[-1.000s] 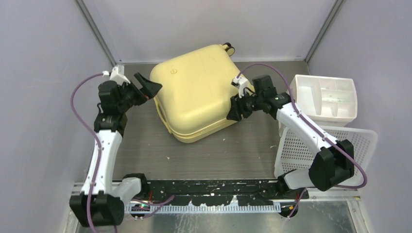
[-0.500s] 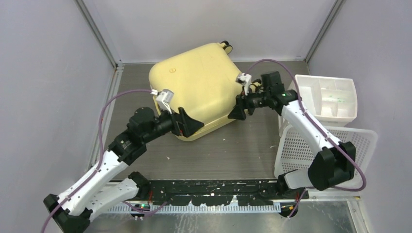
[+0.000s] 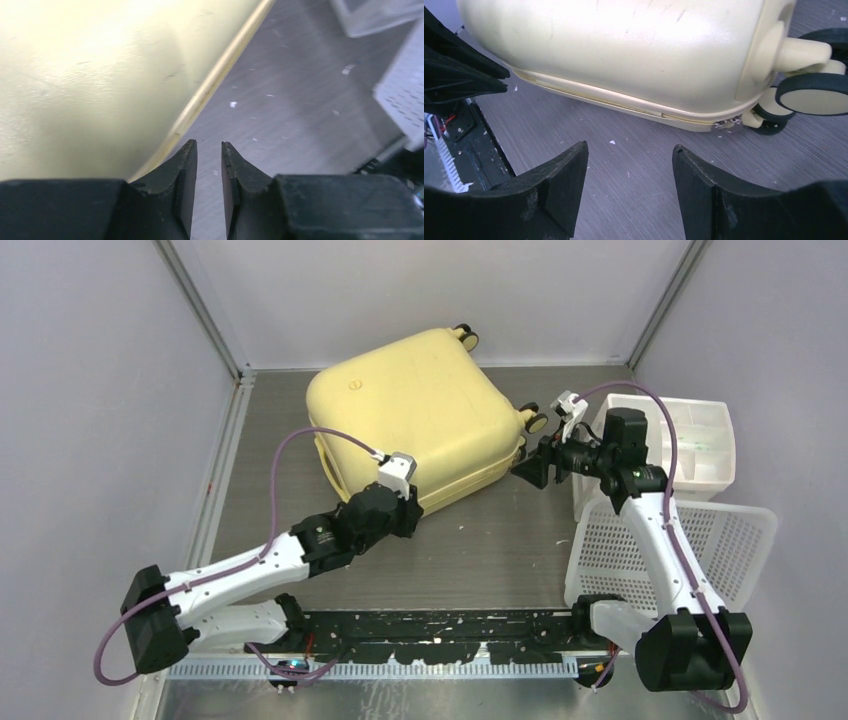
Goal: Open, take out, and arrange the luggage
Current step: Adjust the luggage at the center of the board.
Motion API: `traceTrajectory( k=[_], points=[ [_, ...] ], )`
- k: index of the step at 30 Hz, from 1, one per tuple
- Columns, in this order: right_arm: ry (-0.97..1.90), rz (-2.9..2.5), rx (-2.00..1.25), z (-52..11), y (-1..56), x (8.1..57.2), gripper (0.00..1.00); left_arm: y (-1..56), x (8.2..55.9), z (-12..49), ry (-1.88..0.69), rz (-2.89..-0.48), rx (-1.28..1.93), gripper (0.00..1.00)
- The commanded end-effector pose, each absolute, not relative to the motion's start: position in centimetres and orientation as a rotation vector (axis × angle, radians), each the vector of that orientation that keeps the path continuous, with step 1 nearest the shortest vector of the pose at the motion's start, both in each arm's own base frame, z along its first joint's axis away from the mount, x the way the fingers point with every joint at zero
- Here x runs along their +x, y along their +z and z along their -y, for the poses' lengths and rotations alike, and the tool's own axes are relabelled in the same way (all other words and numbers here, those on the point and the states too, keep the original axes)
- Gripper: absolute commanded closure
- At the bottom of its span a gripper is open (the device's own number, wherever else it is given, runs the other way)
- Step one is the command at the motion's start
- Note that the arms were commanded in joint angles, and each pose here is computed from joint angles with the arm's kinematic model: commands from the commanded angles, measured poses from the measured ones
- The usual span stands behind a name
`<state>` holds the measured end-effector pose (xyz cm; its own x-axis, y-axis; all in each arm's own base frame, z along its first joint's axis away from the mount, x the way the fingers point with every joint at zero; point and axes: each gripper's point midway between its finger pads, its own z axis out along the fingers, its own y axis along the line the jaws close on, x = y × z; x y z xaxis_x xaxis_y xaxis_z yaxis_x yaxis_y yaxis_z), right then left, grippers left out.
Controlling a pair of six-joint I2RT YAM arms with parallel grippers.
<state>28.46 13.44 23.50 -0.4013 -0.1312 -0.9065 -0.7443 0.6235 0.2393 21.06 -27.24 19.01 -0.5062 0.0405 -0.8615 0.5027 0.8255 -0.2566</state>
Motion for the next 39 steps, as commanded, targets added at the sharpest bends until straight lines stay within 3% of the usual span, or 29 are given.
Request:
traceTrajectory(
  k=[1, 12, 16, 22, 28, 34, 39],
  points=[
    [0.739, -1.871, -0.661, -12.2, 23.9, 29.8, 0.33, 19.8, 25.4, 25.0, -0.425, -1.930, 0.228, 0.75],
    [0.721, -1.996, -0.636, -11.6, 21.2, 31.3, 0.35, 18.1, 30.5, 21.3, -0.404, -1.948, -0.009, 0.75],
    [0.742, -1.995, -0.675, -13.1, 20.1, 31.0, 0.36, 18.5, 31.7, 21.8, -0.455, -1.937, 0.047, 0.74],
    [0.746, -1.952, -0.658, -14.5, 19.3, 31.0, 0.42, 18.7, 27.9, 24.9, -0.694, -1.895, 0.316, 0.67],
    [0.711, -1.968, -0.543, -14.4, 18.3, 31.8, 0.45, 19.2, 23.6, 26.0, -1.025, -1.713, 0.298, 0.39],
    [0.768, -1.941, -0.449, -15.3, 17.9, 32.3, 0.48, 20.5, 21.7, 27.9, -1.302, -1.646, 0.192, 0.38],
    [0.679, -1.905, -0.450, -14.6, 19.0, 33.1, 0.49, 20.7, 22.2, 27.9, -1.241, -1.667, 0.181, 0.38]
  ],
)
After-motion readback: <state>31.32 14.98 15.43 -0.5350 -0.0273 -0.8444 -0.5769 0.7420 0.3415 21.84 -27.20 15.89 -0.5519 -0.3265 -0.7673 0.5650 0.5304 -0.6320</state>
